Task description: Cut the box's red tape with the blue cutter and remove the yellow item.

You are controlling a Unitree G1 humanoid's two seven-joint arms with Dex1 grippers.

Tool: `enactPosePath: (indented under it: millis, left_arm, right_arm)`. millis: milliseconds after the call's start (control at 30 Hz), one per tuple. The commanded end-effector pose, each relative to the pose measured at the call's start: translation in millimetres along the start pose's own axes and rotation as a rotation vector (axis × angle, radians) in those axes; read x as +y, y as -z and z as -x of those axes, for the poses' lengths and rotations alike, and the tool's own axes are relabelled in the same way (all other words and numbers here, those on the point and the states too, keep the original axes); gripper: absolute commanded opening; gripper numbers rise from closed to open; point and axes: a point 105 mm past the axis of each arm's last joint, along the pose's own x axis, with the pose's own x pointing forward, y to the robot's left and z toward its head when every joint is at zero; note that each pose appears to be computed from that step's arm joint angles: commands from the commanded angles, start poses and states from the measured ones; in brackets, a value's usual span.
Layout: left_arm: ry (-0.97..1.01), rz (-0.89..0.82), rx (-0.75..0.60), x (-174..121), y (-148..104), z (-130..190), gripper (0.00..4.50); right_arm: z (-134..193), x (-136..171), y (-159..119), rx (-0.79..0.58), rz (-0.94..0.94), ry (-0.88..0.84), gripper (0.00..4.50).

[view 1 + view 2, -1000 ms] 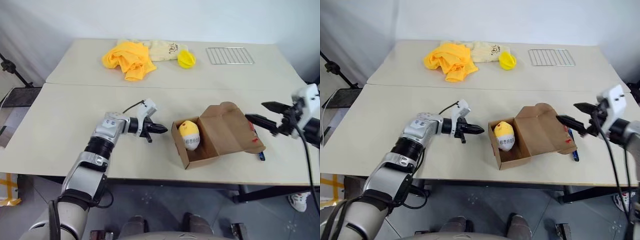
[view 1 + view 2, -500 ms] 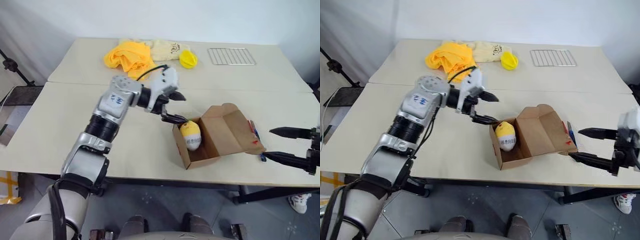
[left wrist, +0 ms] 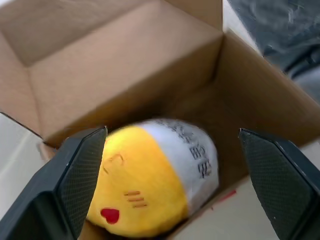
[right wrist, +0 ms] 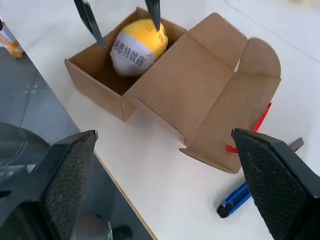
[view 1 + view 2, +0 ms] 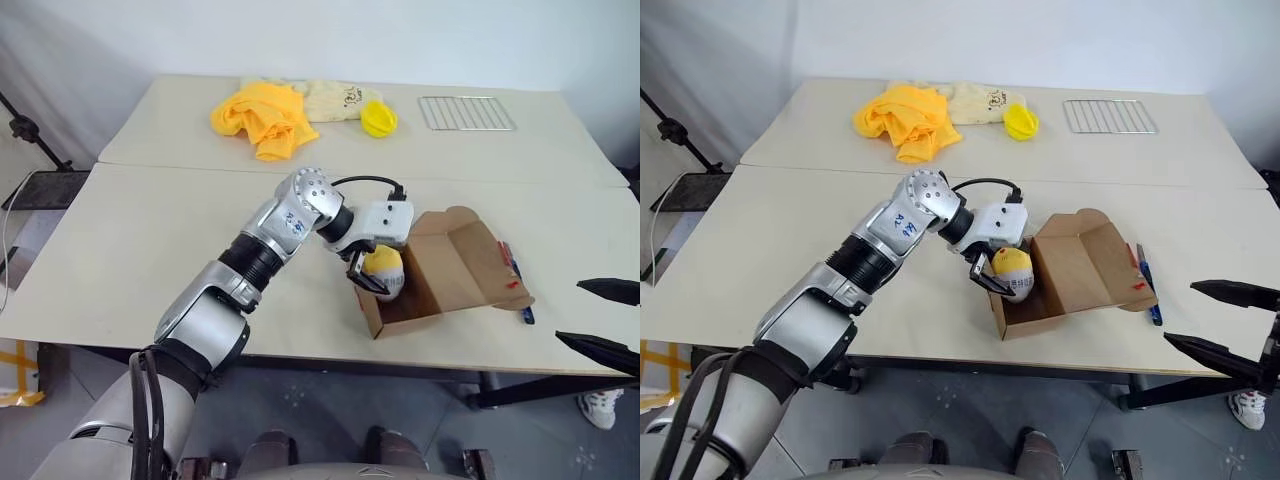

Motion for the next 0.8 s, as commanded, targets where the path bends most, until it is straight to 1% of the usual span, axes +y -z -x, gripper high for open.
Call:
enactPosePath:
  millis: [33,100,200,300,400,433,500,567,633,800]
  left_arm:
    - [0.013,-0.131,0.128,1,10,-7,4.46]
    - [0.024,-0.152,0.158,1,13,-15,4.46]
    - [0.017,-0.171,0.156,3,14,-15,3.82]
    - [0.020,-0.181,0.160,5,14,-15,2.96]
    - [0.023,-0.182,0.185,7,19,-14,1.97]
    - [0.027,-0.181,0.197,7,21,-13,1.75]
    - [0.024,-0.172,0.200,9,22,-13,1.11]
    - [0.005,-0.164,0.183,13,18,-12,0.56]
    - [-0.027,-0.149,0.130,19,8,-9,0.06]
    - [-0.112,-0.116,-0.005,34,-19,6,0.02]
  right_arm:
    - [6,5,-9,-0.034,0.039,0.031,4.50]
    - [4,7,-6,-0.035,0.033,0.032,4.50]
    - [3,9,-5,-0.040,0.031,0.035,4.50]
    - [4,8,-4,-0.043,0.030,0.042,4.50]
    - [2,6,-4,-0.050,0.034,0.050,4.50]
    - [1,5,-4,-0.053,0.035,0.053,4.50]
    - [0,4,-4,-0.054,0.037,0.053,4.50]
    - [-1,3,-4,-0.056,0.038,0.054,4.50]
    - [-2,2,-4,-0.058,0.038,0.055,4.50]
    - [-5,2,-4,-0.063,0.034,0.049,4.50]
